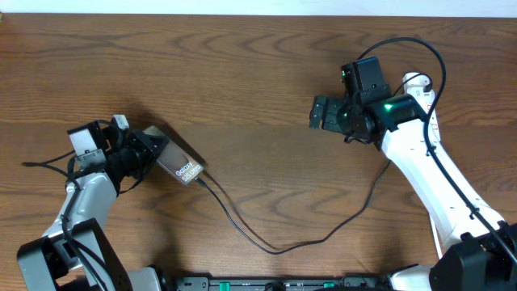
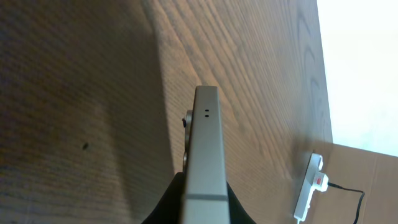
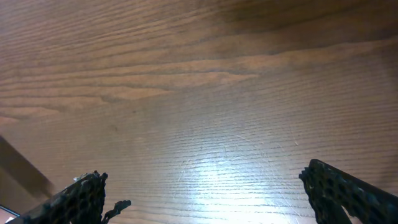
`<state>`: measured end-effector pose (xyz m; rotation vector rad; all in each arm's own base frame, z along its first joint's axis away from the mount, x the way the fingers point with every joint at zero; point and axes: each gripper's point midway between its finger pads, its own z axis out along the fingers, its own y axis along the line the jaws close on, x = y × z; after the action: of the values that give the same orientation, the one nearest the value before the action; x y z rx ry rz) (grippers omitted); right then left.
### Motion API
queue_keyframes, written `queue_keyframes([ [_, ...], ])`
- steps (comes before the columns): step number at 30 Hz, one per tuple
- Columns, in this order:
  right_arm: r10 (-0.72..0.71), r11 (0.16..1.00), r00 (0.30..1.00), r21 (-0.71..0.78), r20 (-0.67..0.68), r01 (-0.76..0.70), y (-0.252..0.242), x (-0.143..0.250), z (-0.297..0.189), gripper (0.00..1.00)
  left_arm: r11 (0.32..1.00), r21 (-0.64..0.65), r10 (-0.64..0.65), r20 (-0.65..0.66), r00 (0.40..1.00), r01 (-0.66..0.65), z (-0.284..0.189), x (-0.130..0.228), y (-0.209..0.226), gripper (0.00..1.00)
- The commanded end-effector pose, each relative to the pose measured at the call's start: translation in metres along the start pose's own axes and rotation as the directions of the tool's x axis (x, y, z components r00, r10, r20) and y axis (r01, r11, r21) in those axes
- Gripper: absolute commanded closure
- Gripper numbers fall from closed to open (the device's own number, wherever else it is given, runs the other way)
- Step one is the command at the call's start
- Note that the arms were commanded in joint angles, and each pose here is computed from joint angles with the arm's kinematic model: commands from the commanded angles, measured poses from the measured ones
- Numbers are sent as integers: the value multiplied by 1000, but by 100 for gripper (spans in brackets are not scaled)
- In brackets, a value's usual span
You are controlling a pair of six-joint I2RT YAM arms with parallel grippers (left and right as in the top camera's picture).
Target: Plug charger to phone and switch on socket
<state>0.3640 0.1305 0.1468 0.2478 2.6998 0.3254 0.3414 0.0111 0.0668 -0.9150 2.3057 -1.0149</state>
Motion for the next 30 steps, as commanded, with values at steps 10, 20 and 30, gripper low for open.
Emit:
queue_keyframes([
  [10, -16, 1000, 1000, 2, 22, 16, 2, -4, -6, 1, 996, -73, 45, -41, 998, -48, 15, 19, -3, 93],
  [20, -16, 1000, 1000, 3, 21, 16, 2, -3, -6, 1, 995, -88, 37, -45, 998, -41, 26, 29, -13, 92],
  [30, -16, 1000, 1000, 2, 22, 16, 2, -3, -6, 1, 995, -97, -18, -48, 999, 13, 26, 31, -12, 93],
])
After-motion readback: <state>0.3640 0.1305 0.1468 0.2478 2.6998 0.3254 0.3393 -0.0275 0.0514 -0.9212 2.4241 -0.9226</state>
